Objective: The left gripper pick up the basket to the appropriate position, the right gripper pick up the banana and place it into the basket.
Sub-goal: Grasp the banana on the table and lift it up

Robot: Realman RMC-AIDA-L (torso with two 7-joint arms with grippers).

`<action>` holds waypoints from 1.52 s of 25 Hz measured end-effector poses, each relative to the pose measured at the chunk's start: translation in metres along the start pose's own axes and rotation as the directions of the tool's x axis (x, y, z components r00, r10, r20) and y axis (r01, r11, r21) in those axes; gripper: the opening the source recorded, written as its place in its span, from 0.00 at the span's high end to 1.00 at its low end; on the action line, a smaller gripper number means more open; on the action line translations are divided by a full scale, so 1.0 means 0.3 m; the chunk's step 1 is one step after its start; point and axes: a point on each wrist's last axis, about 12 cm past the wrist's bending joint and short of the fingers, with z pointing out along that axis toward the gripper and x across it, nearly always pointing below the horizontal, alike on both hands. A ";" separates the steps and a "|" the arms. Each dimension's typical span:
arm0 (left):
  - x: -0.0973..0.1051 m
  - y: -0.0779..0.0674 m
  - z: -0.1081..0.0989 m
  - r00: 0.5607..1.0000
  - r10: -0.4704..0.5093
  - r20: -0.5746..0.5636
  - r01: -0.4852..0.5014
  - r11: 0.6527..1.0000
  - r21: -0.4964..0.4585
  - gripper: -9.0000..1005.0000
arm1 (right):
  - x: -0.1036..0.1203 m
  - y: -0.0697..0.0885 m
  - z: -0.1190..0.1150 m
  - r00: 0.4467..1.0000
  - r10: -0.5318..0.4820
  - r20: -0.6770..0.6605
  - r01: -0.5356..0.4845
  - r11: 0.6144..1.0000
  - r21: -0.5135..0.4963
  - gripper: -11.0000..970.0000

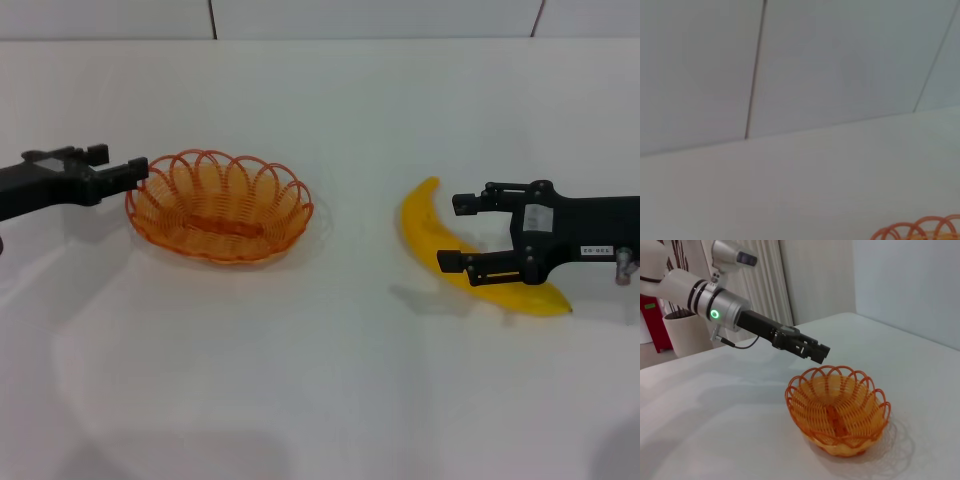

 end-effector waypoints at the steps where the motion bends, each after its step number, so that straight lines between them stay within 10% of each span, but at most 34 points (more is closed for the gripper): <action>1: 0.002 -0.001 -0.006 1.000 0.025 0.012 -0.025 1.000 0.002 0.31 | 0.000 0.000 0.000 1.000 0.000 0.000 0.000 1.000 0.000 0.14; 13: 0.057 -0.035 -0.074 0.967 0.221 0.123 -0.230 0.971 0.063 0.32 | -0.016 0.008 -0.004 1.000 -0.012 0.017 0.012 0.999 -0.030 0.14; 38: 0.250 -0.065 -0.177 0.959 0.247 0.139 -0.258 0.964 0.064 0.32 | -0.048 -0.030 0.003 1.000 -0.023 -0.008 0.023 0.998 0.053 0.14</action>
